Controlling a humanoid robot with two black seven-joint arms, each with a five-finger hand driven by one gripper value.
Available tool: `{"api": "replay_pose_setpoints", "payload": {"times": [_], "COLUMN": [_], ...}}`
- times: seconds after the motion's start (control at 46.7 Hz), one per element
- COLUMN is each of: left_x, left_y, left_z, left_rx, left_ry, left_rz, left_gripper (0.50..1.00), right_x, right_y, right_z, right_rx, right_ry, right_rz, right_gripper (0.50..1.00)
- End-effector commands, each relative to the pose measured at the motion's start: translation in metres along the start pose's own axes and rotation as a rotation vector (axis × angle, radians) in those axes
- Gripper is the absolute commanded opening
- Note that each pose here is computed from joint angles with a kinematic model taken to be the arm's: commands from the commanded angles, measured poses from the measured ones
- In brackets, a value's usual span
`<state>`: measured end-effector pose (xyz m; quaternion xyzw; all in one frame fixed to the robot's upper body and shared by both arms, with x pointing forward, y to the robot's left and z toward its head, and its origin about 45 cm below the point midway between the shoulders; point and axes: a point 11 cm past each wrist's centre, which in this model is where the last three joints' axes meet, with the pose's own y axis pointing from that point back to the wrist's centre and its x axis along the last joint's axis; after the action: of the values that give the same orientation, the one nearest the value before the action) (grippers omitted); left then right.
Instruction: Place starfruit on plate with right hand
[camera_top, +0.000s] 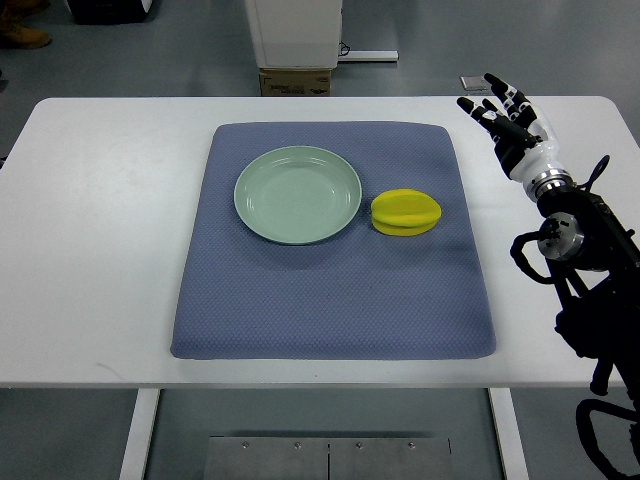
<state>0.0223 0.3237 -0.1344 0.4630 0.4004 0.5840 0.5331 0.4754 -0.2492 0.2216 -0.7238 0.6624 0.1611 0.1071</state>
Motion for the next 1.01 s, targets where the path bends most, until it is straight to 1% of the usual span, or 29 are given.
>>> {"api": "replay_pose_setpoints", "payload": {"times": [0.0,0.214,0.685,0.835,0.985], "left_x": [0.000,0.000,0.000,0.000,0.000], "left_y": [0.000,0.000,0.000,0.000,0.000], "left_z": [0.000,0.000,0.000,0.000,0.000], "left_rx": [0.000,0.000,0.000,0.000,0.000], "left_ry": [0.000,0.000,0.000,0.000,0.000], "left_rz": [0.000,0.000,0.000,0.000,0.000], "left_gripper": [1.000,1.000,1.000,1.000,1.000], "right_x": [-0.003,-0.010,-0.014,-0.025,-0.019], "right_y": [-0.003,-0.008,-0.008,-0.007,-0.004], "right_z": [-0.005,-0.006,-0.001,0.006,0.005], "right_rx": [0.010,0.001,-0.012,-0.029,-0.032], "right_ry": [0.003,0.026,-0.002,0.032,0.135], "right_rz": [-0.003,-0.019,-0.033,-0.069,-0.113], "right_gripper": [1.000,1.000,1.000,1.000,1.000]}}
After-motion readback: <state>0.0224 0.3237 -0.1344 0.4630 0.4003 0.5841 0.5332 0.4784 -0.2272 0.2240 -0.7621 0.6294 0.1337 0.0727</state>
